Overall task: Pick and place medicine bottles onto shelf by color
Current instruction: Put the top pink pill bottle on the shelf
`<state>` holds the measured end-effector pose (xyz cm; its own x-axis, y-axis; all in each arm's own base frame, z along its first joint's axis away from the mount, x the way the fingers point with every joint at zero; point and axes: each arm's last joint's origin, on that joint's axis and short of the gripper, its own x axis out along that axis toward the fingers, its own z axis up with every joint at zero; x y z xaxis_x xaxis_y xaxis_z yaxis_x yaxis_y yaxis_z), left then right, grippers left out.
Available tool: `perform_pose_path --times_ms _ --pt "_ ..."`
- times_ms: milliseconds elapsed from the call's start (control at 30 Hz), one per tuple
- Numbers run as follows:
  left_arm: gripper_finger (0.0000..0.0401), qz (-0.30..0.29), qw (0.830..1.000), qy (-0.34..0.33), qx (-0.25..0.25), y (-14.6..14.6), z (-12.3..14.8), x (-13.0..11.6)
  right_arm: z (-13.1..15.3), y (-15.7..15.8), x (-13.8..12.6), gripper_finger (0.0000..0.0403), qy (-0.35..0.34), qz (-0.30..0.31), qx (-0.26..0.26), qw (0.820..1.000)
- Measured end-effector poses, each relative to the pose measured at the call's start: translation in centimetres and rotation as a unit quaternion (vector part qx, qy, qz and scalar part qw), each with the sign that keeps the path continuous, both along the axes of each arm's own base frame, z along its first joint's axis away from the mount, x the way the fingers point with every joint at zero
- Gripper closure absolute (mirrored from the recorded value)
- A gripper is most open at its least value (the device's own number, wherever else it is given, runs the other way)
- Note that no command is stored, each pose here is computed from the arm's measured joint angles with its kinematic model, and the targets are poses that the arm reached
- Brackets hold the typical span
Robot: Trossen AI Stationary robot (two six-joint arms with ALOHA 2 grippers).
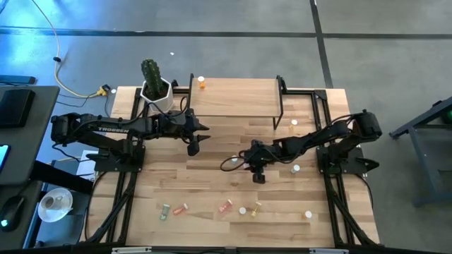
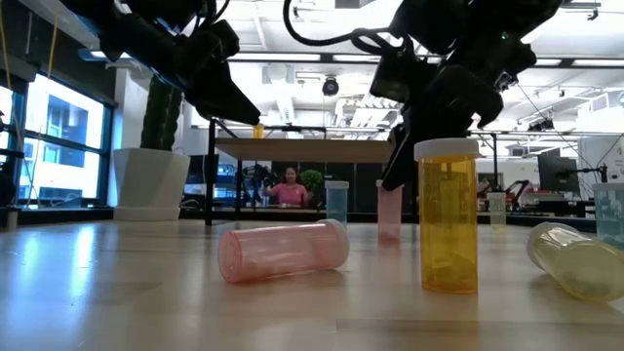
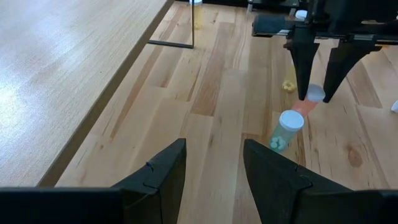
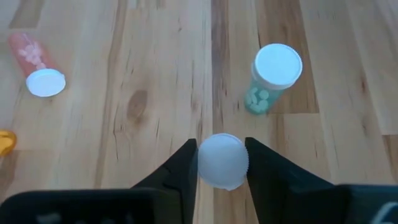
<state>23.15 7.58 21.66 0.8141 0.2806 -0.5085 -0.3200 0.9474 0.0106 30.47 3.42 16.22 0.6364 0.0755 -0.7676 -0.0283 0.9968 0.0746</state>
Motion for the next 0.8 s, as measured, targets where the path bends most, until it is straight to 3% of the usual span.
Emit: perform_pose_path --times_ms 233,500,667,800 --pt "0.0249 0.000 1.000 0.000 0.000 0.0 0.0 0.0 1.5 -0.1 -0.5 0.0299 -0.019 0.003 -0.001 1.000" --pt "0.0249 0.000 1.000 0.000 0.000 0.0 0.0 0.0 6.8 -1.0 -2.7 0.0298 -0.109 -0.026 -0.053 0.992" --pt "0.0249 -0.002 1.000 0.001 0.003 0.0 0.0 0.0 10.8 -3.3 -4.9 0.0297 -0.189 -0.096 -0.104 0.972" --pt "0.0249 -0.005 1.000 0.002 0.008 0.0 0.0 0.0 13.4 -5.9 -6.7 0.0297 -0.240 -0.174 -0.165 0.941"
